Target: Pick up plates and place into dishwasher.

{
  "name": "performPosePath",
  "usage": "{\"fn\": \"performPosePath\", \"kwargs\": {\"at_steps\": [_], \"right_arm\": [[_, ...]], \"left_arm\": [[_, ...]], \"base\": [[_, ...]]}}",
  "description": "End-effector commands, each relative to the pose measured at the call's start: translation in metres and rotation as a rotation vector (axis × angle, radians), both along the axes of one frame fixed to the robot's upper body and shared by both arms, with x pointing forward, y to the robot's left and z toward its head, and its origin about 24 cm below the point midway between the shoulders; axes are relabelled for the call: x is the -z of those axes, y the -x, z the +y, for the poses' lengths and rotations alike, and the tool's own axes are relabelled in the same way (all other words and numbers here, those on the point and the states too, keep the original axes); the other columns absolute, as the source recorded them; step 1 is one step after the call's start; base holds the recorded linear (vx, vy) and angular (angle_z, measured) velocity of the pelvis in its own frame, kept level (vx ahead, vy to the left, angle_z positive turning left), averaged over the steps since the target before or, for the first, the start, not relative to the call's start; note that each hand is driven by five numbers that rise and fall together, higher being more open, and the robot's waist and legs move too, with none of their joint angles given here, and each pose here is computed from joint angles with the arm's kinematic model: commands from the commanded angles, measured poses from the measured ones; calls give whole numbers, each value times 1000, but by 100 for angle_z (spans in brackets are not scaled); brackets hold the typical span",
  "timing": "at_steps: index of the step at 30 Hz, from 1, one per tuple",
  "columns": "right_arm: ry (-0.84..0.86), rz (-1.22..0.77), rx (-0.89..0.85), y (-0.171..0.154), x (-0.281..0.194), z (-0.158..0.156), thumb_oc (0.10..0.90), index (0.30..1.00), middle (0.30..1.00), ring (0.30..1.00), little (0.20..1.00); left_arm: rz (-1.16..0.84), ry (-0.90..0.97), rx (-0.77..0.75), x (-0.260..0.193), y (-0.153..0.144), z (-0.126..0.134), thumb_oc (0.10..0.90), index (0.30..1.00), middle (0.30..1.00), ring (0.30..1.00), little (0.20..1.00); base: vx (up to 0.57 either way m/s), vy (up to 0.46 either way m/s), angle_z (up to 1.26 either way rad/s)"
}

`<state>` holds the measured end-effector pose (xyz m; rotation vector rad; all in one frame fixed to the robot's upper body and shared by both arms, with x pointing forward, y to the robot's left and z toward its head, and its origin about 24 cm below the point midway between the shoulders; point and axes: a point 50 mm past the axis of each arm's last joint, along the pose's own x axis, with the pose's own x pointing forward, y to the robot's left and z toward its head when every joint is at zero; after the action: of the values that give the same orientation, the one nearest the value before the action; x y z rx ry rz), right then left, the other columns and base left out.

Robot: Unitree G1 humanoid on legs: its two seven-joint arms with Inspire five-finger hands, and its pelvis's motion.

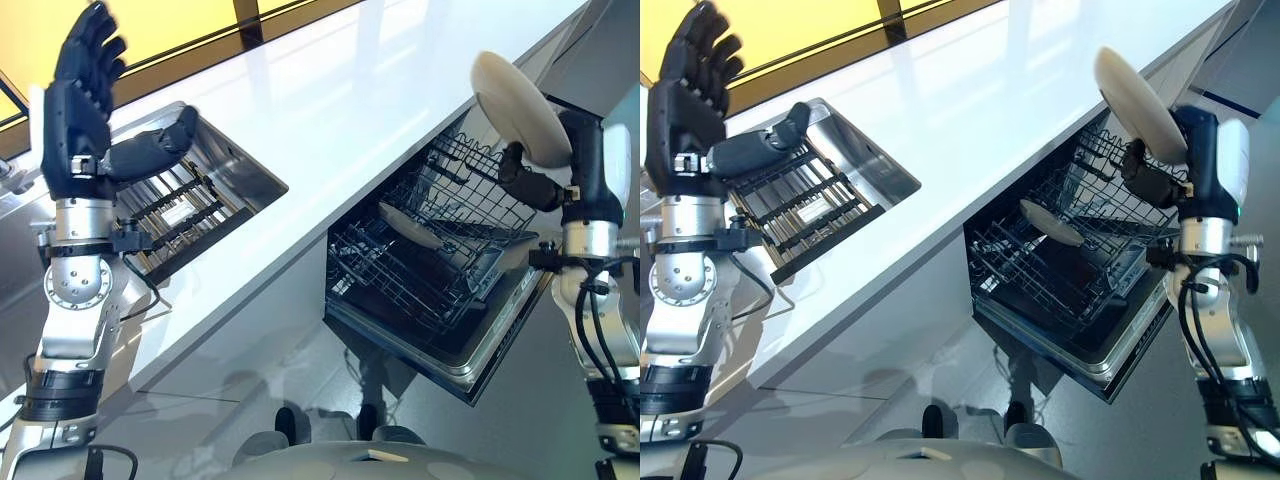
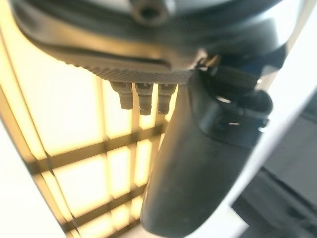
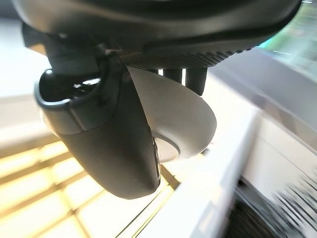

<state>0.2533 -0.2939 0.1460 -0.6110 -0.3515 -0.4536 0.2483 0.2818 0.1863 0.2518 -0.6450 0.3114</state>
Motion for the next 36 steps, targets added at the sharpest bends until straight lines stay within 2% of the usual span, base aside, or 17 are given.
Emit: {"fn": "performPosePath", "kwargs": {"at_steps": [1, 8, 13, 18, 25, 28, 36], "right_arm": [[-55, -147, -102, 3, -30, -2, 100, 300, 300, 300, 200], [-65, 30, -220, 12, 0, 5, 100, 300, 300, 300, 200], [-10, 134, -278, 20, 15, 8, 100, 300, 300, 300, 200], [18, 199, -311, 28, 27, 10, 100, 300, 300, 300, 200], [68, 354, -294, 28, 50, 10, 100, 300, 300, 300, 200], [93, 444, -255, 26, 63, 9, 100, 300, 300, 300, 200], [174, 531, -176, 9, 83, 19, 100, 300, 300, 300, 200]], "left_arm": [[-75, -29, -114, -10, 8, 23, 800, 900, 900, 900, 900], [58, 53, -201, 24, 15, 41, 800, 900, 900, 900, 900], [159, 40, -262, 45, 22, 54, 800, 900, 900, 900, 900], [222, 43, -249, 58, 27, 59, 800, 900, 900, 900, 900], [204, 73, -208, 67, 36, 55, 800, 900, 900, 900, 900], [174, 67, -194, 63, 38, 53, 800, 900, 900, 900, 900], [113, 21, -134, 46, 31, 37, 800, 900, 900, 900, 900]], "base": [[16, 18, -3], [4, 6, -3], [-4, 6, -7], [0, -1, -2], [0, 0, 0], [0, 0, 0], [13, -4, 2]]}}
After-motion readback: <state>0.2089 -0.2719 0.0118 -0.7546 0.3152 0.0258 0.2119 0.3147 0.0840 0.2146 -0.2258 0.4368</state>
